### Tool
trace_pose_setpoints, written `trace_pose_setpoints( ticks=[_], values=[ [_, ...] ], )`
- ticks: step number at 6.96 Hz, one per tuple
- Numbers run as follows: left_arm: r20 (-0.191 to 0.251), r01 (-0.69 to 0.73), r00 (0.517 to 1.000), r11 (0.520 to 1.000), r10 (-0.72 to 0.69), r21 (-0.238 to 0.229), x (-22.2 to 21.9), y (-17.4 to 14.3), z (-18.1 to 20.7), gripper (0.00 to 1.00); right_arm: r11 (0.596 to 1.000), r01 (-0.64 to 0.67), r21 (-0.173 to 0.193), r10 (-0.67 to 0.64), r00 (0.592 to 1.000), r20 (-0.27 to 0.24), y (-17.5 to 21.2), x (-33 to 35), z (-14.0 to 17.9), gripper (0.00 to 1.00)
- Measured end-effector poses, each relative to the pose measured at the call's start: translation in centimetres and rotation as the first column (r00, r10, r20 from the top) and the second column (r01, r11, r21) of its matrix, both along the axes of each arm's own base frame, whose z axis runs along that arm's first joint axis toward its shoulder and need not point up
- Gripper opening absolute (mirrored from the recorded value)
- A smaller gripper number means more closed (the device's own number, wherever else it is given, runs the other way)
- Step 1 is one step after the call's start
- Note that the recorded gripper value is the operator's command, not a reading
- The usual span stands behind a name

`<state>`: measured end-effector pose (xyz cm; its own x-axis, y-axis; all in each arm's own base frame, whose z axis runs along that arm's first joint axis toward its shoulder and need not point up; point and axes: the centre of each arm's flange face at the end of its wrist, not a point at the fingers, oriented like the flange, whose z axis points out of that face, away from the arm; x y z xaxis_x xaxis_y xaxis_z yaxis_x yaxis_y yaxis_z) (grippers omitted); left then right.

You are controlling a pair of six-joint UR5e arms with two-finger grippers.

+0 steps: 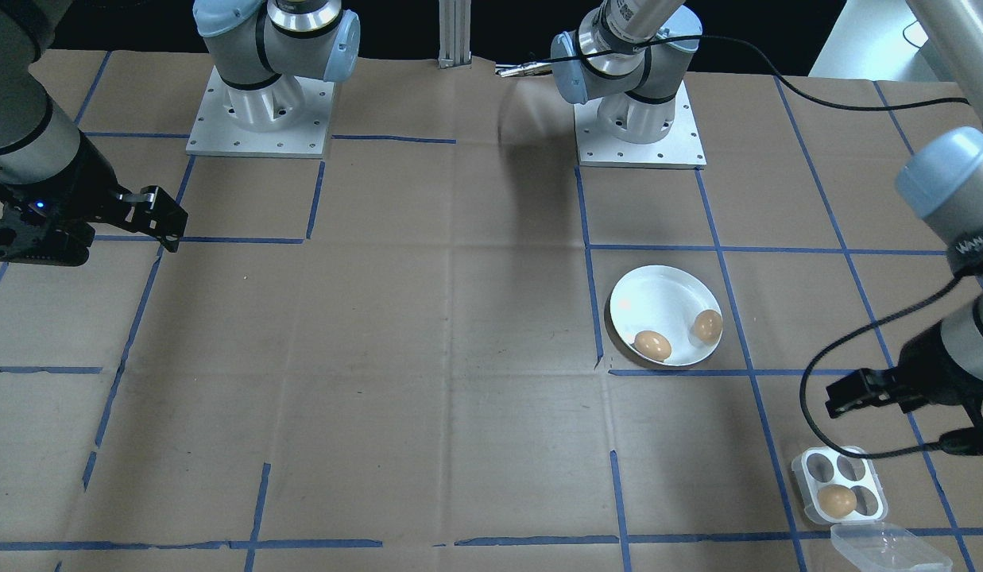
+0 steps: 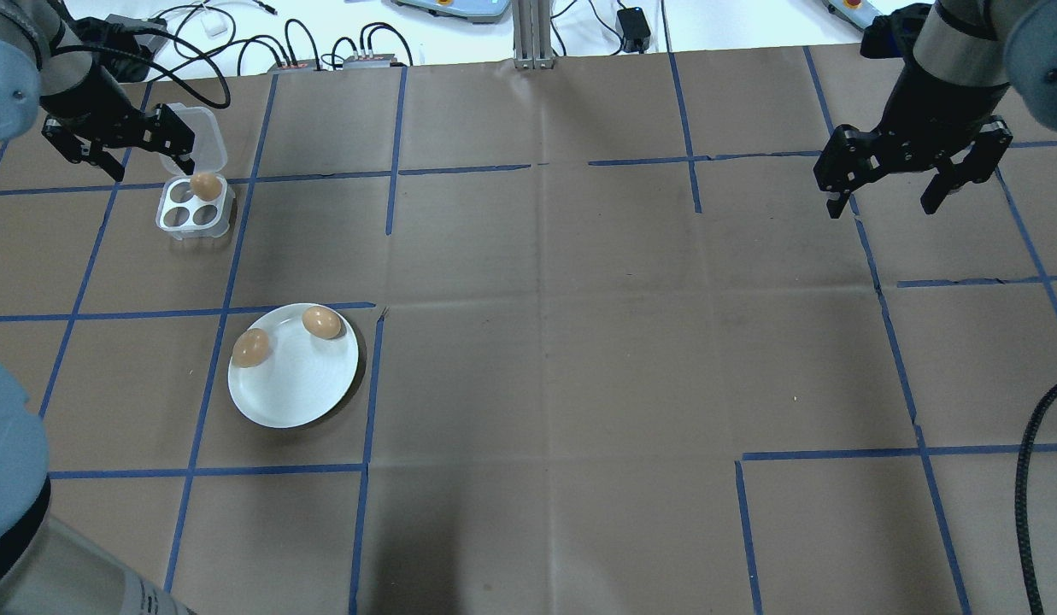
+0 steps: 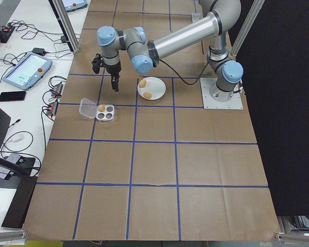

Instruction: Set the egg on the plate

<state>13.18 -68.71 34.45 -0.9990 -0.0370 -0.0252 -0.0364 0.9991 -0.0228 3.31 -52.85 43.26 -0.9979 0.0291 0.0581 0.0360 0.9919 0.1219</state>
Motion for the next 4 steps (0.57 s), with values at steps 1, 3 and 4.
trace_pose_setpoints(
  ticks=[1,3,4],
  values=[
    [0.003,0.023,1.0,1.0,-0.023,-0.005,1.7,-2.8,-1.5,1.0,1.0,0.0,0.0,0.0,1.0,0.0,0.0,0.0,0.0,1.0],
    [-0.007,0.058,0.998,0.998,-0.058,0.014,3.9,-6.1,-6.1,0.99,1.0,0.0,0.0,0.0,1.0,0.0,0.0,0.0,0.0,1.0],
    [-0.019,0.078,0.997,0.996,-0.078,0.037,4.1,-6.6,-8.5,0.99,1.0,0.0,0.0,0.0,1.0,0.0,0.0,0.0,0.0,1.0]
  ],
)
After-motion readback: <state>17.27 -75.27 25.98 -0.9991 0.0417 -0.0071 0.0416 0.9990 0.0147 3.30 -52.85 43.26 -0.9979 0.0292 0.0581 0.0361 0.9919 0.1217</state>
